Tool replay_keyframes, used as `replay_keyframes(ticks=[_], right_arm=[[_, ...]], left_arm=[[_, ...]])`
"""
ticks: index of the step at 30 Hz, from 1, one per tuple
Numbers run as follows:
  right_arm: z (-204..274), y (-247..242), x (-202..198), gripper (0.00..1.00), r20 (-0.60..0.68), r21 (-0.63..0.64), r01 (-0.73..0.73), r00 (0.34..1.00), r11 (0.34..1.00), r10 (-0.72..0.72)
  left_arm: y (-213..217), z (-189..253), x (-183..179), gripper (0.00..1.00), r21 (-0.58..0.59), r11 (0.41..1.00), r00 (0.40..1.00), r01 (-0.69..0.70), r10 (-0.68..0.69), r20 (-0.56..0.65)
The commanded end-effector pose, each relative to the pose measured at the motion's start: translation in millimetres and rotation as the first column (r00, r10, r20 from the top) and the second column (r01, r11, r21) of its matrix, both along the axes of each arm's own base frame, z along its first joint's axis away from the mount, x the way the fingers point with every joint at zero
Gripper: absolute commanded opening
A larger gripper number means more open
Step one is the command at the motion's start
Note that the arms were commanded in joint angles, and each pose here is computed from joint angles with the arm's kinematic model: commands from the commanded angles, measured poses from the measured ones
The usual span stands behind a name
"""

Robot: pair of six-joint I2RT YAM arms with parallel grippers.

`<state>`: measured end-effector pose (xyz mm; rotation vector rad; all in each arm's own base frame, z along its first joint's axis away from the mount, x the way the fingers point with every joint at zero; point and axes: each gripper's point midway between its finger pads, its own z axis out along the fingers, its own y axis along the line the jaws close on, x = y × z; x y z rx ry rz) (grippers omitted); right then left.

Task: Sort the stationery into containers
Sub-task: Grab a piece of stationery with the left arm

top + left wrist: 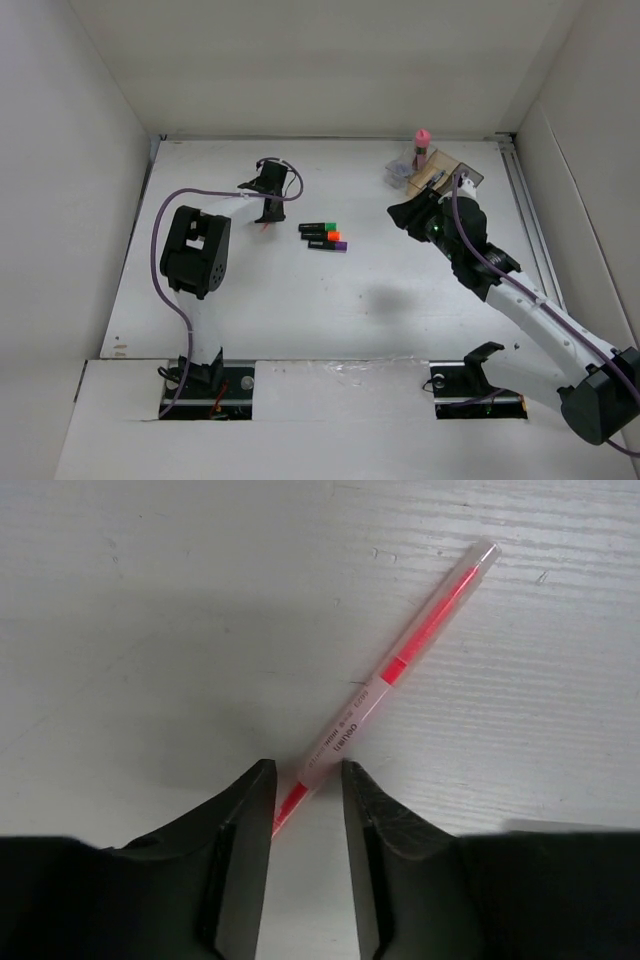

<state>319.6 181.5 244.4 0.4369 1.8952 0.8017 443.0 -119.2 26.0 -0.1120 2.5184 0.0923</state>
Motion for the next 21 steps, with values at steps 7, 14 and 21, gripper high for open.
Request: replay_keyframes(ticks=[7,14,21], right_arm=[[13,-3,4,0.59,0.053,0.016,-0.001,0.999,1.000,0.001],[-5,28,4,0.75,0.024,0.013,-0.172,0.985,0.985,0.172],[-9,64,-5,0.80,0.037,0.033,-0.345,0.938,0.938,0.344]], left_arm=[[-8,16,1,0.00,-0.053,0.998,0.998,-0.038,0.040,0.042],[-48,89,-8,0.00,-0.242,0.968,0.974,0.072,-0.017,0.225],[-118,137,-62,0.00,-0.510,0.754,0.886,0.415,-0.207,0.415]])
